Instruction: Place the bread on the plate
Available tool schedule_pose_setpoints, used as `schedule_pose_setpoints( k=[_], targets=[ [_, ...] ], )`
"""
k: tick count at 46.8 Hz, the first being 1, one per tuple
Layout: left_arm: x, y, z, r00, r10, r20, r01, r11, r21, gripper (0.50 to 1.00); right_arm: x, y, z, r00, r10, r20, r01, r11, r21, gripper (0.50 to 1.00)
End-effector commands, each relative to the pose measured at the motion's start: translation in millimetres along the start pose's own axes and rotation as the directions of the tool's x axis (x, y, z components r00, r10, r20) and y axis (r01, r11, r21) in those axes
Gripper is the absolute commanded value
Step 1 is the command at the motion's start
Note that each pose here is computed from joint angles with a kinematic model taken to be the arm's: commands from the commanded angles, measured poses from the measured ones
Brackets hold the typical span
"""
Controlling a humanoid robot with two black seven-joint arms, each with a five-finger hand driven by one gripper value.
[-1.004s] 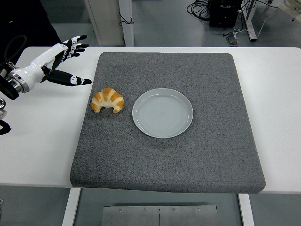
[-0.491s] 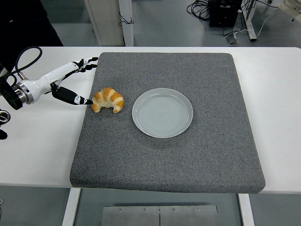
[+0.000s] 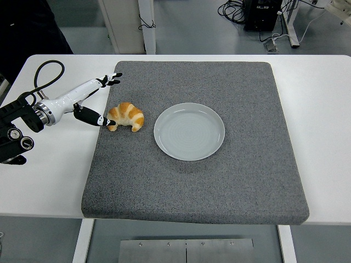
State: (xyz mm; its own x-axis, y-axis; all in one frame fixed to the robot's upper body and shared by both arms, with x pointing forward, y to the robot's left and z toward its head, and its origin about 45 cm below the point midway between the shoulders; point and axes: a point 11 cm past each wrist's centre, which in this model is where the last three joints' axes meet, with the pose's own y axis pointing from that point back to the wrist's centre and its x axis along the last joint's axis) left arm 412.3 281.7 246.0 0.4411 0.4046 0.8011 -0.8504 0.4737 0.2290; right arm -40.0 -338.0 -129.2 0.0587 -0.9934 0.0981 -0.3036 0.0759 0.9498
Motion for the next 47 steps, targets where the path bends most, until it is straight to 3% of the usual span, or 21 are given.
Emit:
schedule_pose_setpoints(
  k=[1, 47],
  targets=[
    [-1.3, -2.5, -1.9, 1.000, -0.003, 0.023, 0.003, 1.000, 0.002, 0.968, 0.1, 0.0, 0.0, 1.000, 0.001, 0.000, -0.001, 1.000, 0.000, 1.000],
    [-36.0, -38.0, 2.4, 0.990, -0.066, 0.121, 0.067, 0.998, -0.004, 0.966, -0.1, 0.0, -0.1, 1.000, -0.001, 0.000, 0.001, 1.000, 0.001, 1.000]
  ],
)
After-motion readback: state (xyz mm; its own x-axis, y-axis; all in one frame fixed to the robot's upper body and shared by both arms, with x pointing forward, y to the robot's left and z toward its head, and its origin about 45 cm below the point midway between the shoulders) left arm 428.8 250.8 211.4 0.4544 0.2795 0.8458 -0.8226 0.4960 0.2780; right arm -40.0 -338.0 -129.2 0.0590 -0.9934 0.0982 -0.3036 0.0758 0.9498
